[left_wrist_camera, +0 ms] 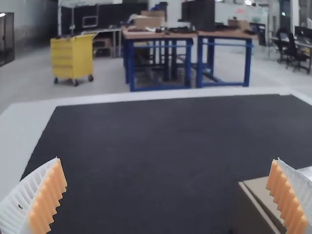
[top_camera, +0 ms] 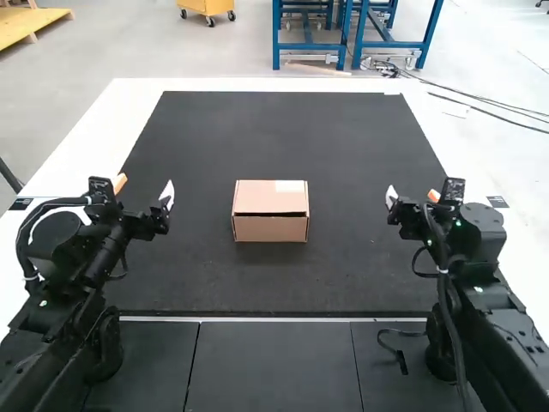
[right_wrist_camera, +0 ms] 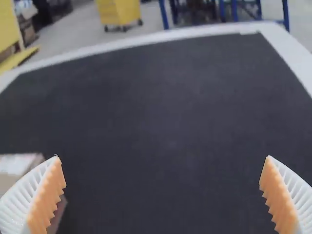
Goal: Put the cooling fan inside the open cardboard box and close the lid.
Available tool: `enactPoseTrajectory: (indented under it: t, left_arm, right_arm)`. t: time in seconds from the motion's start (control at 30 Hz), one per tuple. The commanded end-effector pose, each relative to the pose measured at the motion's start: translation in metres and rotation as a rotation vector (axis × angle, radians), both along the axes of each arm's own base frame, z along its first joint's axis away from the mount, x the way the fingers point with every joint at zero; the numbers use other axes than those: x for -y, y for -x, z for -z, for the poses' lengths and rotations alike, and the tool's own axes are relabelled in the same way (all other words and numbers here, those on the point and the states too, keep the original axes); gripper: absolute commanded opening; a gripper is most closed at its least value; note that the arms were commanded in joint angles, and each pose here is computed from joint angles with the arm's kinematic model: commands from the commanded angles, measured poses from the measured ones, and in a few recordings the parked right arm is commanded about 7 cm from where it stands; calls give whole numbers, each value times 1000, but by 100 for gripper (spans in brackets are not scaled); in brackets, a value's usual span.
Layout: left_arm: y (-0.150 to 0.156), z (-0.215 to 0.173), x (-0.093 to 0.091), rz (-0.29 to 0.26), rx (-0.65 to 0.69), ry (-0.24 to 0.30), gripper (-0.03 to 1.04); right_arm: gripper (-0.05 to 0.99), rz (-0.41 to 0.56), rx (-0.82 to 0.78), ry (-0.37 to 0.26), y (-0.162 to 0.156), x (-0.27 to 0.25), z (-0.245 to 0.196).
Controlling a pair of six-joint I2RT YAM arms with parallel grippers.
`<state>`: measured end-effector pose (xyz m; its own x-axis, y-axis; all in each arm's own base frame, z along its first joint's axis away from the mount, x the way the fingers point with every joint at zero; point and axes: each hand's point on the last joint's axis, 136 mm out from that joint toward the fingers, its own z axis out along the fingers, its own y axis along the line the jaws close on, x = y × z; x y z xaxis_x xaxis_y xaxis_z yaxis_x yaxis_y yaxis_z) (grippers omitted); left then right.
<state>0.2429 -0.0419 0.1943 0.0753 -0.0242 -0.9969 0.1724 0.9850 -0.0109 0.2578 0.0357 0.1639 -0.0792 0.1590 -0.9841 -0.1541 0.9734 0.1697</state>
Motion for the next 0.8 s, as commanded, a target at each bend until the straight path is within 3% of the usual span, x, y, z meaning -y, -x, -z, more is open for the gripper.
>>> enactPoseTrajectory:
  t: [0.0,0.23,0.4,0.5,0.53,0.77]
  left_arm:
    - [1,2,2,22,-7,37,97]
    - [-3,17,-17,-58,-58,-30,97]
    - [-2,18,-19,-46,-59,-53,97]
    - [-3,23,-22,-60,-69,-123,97]
    - [-3,24,-23,-64,-71,-132,97]
    - [-3,25,-24,-69,-74,-156,97]
  right_arm:
    - [91,5,0,5,5,3,28]
    - [91,23,8,6,7,9,34]
    - [91,21,6,7,7,8,34]
    - [91,21,-114,122,10,8,72]
    - [91,13,-146,133,12,7,80]
    - [92,66,-170,72,12,14,83]
